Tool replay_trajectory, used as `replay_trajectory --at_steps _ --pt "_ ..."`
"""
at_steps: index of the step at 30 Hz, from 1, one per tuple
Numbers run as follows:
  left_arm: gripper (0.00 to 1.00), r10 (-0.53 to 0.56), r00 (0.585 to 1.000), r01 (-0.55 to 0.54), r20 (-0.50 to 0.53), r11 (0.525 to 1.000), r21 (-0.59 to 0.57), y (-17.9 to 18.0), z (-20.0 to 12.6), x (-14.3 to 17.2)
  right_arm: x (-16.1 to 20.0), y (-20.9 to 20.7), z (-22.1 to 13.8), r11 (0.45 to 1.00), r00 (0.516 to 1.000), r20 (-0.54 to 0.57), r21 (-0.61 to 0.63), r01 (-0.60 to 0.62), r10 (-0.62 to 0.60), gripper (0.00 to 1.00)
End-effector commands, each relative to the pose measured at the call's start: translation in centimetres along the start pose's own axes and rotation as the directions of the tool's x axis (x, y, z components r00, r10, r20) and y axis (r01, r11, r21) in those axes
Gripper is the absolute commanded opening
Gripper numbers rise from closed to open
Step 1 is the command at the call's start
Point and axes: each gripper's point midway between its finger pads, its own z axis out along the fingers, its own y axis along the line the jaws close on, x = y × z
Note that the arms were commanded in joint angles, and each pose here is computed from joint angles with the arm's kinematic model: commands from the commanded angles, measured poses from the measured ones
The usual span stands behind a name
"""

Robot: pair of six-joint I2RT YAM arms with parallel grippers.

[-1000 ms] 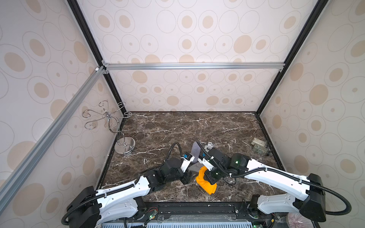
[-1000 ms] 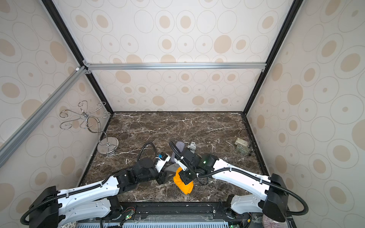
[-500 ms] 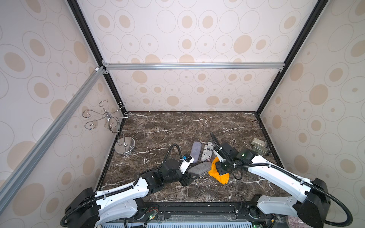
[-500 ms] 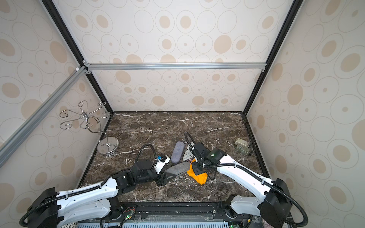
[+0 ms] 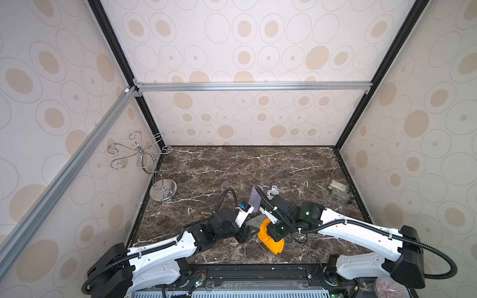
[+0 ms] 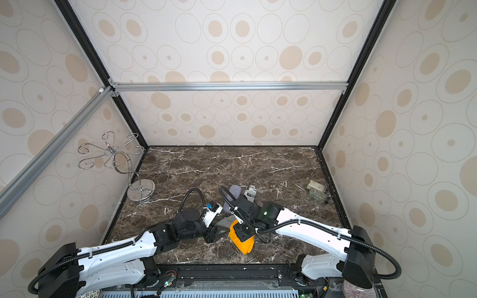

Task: Wipe the eyeglass case
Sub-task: Wipe the dirt from the eyeglass case.

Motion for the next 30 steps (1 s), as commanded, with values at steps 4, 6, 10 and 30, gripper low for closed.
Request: replay_trajectory --at_steps 4,6,10,30 --pt "0.38 0.007 0.997 -0.016 0.082 0.994 0.104 -2.4 -0.6 -2.2 -0.8 -5.4 -0.6 0.978 0.980 0.102 0.109 -0.180 0.169 0.00" --pt "0.39 0.003 0.997 -0.011 0.083 0.995 0.096 -2.3 -0.6 -2.3 -0.3 -7.4 -1.0 0.959 0.966 0.122 0.142 -0.244 0.228 0.00" --pt "0.39 0.000 0.997 -0.008 0.077 0.995 0.096 -2.2 -0.3 -2.2 -0.4 -6.8 -1.4 0.966 0.960 0.153 0.071 -0.249 0.236 0.00" --pt "0.36 -0.295 0.955 0.294 -0.014 0.945 0.144 -0.8 -0.4 -3.4 -0.4 -7.6 -2.1 0.952 0.951 0.226 0.172 -0.253 0.212 0.00"
